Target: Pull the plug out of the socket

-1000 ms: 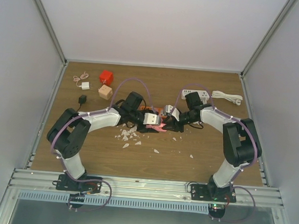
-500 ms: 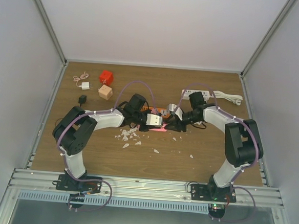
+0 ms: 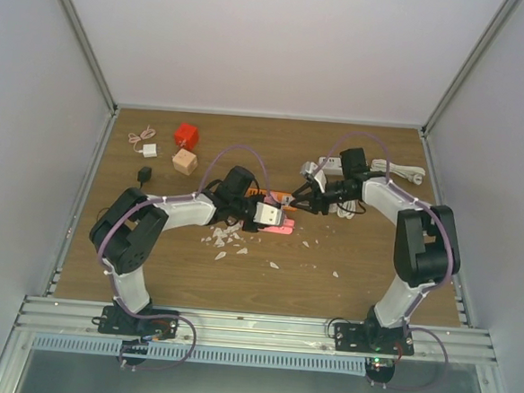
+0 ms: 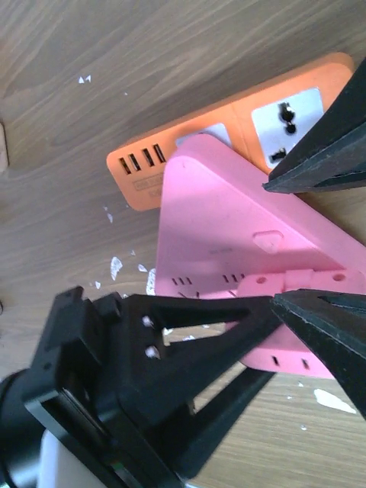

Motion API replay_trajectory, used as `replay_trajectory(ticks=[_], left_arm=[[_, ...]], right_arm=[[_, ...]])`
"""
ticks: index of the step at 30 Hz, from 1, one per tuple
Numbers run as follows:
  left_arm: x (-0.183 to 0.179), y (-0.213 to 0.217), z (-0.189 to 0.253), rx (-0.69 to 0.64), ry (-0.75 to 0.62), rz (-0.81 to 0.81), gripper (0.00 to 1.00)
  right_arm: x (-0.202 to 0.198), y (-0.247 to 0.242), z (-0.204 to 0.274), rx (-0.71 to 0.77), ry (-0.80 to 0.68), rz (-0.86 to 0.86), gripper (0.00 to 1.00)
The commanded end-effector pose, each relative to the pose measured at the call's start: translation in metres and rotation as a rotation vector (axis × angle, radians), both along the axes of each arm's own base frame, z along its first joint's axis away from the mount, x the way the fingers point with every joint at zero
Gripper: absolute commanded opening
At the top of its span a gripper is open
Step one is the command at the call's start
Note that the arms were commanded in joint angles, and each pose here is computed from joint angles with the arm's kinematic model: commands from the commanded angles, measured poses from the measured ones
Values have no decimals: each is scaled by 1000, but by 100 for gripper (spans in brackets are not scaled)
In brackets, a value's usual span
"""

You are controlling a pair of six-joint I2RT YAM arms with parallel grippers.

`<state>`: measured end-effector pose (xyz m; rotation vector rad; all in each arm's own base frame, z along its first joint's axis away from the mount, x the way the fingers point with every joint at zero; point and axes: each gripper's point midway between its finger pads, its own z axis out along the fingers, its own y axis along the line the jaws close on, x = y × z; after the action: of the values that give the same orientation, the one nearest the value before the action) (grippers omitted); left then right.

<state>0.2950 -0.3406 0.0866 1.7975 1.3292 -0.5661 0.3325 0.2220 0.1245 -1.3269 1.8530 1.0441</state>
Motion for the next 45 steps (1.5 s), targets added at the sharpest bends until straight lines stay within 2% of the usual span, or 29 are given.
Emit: replay_trajectory(ticks=[1,8,15,20,25,33,45], left_arm=[[-13,-3,13,-39,-42,-69,18],[-16,0,12,-33,-51,-70,18],[-17,1,14,-37,-59,-70,18],[-17,1,14,-40,-65,-75,18],[-15,-1,17,-49,-72,-72,18],[-15,-3,33,-80,-37,-61,18],[-12,-3,35,-87,-33,-61,18]], right_arm=[[12,18,7,30,25,-19,35],[6,47,-2,8,52,9,22],[12,55,-23,-18,99,-20,16],[14,56,-35,-23,138,-34,15],[14,49,-63,-89,143,-54,14],[28,47,-74,-130,158,-89,13],[-8,44,-86,-153,258,-20,13]])
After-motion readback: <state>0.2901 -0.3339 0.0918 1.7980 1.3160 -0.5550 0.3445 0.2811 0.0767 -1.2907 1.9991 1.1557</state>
